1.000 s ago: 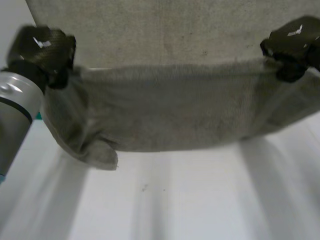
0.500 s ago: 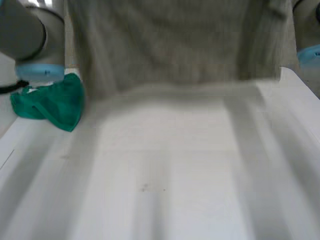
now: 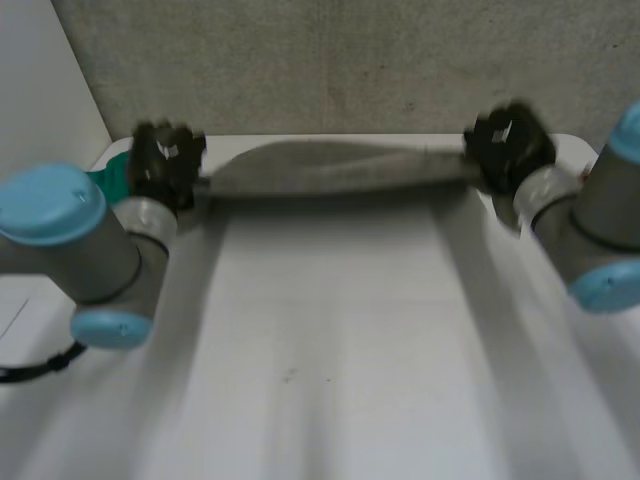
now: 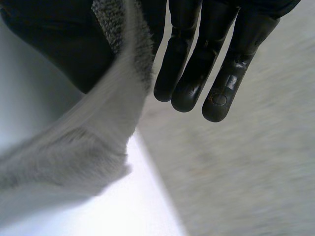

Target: Fold the laundry.

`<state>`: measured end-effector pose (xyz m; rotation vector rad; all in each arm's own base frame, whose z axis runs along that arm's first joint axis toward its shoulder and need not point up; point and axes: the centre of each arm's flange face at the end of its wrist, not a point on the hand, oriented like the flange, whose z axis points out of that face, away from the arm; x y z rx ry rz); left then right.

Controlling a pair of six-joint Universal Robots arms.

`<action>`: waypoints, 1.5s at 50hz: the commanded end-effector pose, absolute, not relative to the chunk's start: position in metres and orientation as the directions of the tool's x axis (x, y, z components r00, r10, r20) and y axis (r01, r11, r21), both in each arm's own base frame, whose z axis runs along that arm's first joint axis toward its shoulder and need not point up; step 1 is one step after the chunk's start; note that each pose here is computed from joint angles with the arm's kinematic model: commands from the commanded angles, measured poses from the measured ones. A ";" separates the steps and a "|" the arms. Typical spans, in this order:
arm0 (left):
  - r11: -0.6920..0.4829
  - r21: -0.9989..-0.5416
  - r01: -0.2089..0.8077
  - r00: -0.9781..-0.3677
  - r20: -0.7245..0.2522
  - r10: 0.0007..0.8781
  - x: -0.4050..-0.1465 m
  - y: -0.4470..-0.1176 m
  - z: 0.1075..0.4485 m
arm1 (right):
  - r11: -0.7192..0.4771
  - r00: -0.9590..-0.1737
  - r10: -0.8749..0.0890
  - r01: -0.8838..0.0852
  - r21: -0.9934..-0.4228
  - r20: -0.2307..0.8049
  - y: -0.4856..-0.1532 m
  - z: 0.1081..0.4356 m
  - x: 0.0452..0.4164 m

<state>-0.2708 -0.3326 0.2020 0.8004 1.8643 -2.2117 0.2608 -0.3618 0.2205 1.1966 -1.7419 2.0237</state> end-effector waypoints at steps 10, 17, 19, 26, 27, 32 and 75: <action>0.057 -0.822 0.567 -0.771 -0.506 0.386 -0.242 -0.262 0.153 | 0.085 -0.549 -0.649 -0.741 -0.666 0.527 -0.301 0.156 0.232; 0.086 -0.810 0.581 -0.760 -0.500 0.416 -0.238 -0.246 0.159 | 0.100 -0.548 -0.669 -0.735 -0.671 0.501 -0.289 0.152 0.225; 0.087 -0.810 0.579 -0.761 -0.500 0.413 -0.237 -0.249 0.161 | 0.097 -0.546 -0.679 -0.729 -0.677 0.491 -0.287 0.149 0.225; 0.101 -0.827 0.554 -0.795 -0.488 0.361 -0.220 -0.278 0.175 | 0.085 -0.555 -0.668 -0.719 -0.690 0.496 -0.288 0.145 0.224; 0.115 -0.828 0.548 -0.800 -0.480 0.359 -0.212 -0.286 0.176 | 0.085 -0.556 -0.667 -0.719 -0.690 0.496 -0.289 0.145 0.223; 0.169 -0.832 0.529 -0.797 -0.418 0.436 -0.199 -0.294 0.173 | 0.083 -0.562 -0.661 -0.714 -0.695 0.497 -0.290 0.144 0.222; 0.231 -0.788 0.570 -0.781 -0.434 0.448 -0.205 -0.318 0.173 | 0.102 -0.586 -0.638 -0.707 -0.700 0.500 -0.290 0.168 0.216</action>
